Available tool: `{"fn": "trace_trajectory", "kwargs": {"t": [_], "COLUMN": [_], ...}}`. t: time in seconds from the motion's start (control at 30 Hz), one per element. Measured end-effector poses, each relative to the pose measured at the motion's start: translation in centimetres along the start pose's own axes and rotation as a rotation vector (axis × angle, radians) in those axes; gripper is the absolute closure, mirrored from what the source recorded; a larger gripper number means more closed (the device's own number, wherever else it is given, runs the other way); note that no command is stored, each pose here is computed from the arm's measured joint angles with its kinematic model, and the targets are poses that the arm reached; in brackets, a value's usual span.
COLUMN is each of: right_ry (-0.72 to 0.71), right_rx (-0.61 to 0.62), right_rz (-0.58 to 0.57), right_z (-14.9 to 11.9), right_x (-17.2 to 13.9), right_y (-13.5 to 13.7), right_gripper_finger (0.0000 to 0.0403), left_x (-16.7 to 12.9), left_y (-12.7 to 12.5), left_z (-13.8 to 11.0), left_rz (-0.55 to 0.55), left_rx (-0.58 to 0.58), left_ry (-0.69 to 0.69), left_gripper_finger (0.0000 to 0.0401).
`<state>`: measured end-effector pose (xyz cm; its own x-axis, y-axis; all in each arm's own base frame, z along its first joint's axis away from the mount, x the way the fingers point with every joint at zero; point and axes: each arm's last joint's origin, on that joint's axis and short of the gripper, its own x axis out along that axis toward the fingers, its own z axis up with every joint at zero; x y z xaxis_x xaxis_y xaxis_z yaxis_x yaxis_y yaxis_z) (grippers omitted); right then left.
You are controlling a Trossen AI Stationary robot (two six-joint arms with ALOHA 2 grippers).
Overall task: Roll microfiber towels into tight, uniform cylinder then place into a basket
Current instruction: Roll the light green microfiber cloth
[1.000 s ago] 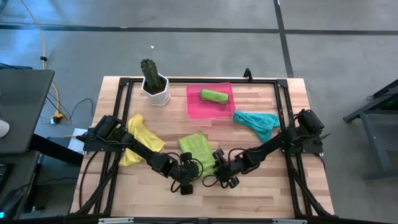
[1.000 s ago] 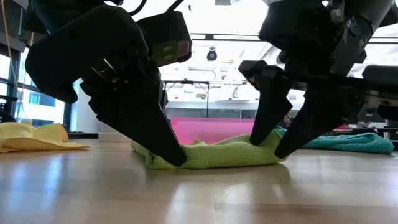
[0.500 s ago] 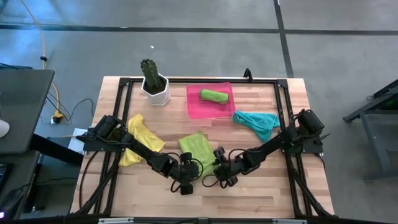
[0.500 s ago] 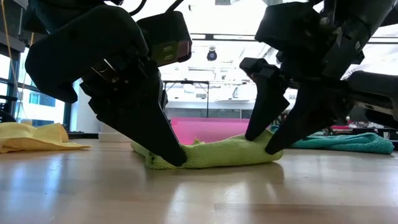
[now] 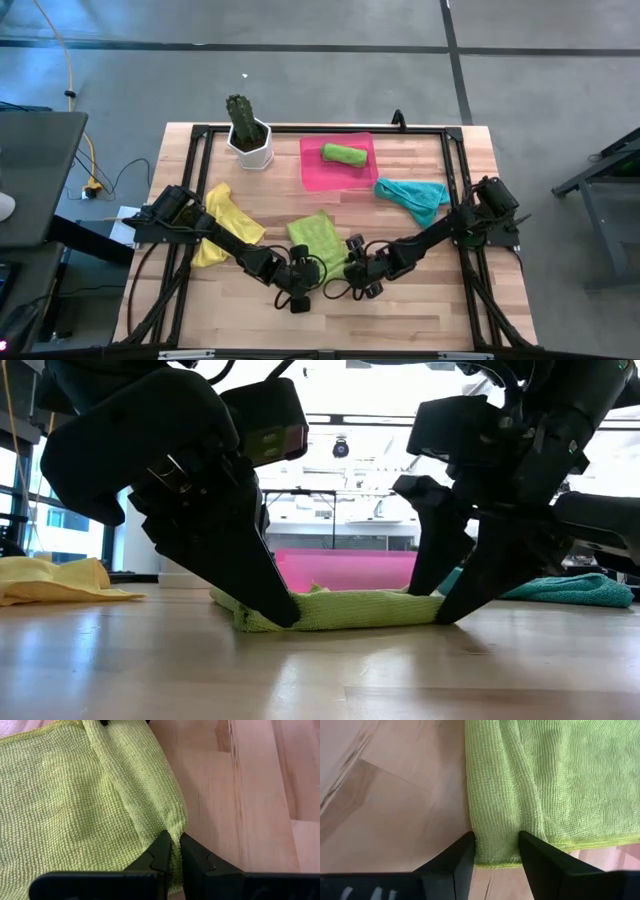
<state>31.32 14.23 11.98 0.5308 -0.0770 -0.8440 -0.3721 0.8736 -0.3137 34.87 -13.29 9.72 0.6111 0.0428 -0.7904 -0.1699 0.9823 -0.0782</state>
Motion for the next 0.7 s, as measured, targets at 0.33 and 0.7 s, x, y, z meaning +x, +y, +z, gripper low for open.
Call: {"fn": "trace_trajectory", "kwargs": {"t": [0.33, 0.7], "right_ry": [0.012, 0.007], "right_rx": [0.081, 0.305], "right_rz": [0.097, 0.433], "right_z": [-0.2, -0.3], "right_x": [0.3, 0.7], "right_y": [-0.3, -1.7], "right_gripper_finger": [0.0391, 0.0400], "left_x": [0.1, 0.1], "left_y": [-0.3, -0.7], "left_z": [0.3, 0.6], "left_rz": [-0.054, -0.127], "left_rx": [-0.013, -0.165], "left_ry": [-0.023, -0.029], "left_gripper_finger": [0.0382, 0.0382]}}
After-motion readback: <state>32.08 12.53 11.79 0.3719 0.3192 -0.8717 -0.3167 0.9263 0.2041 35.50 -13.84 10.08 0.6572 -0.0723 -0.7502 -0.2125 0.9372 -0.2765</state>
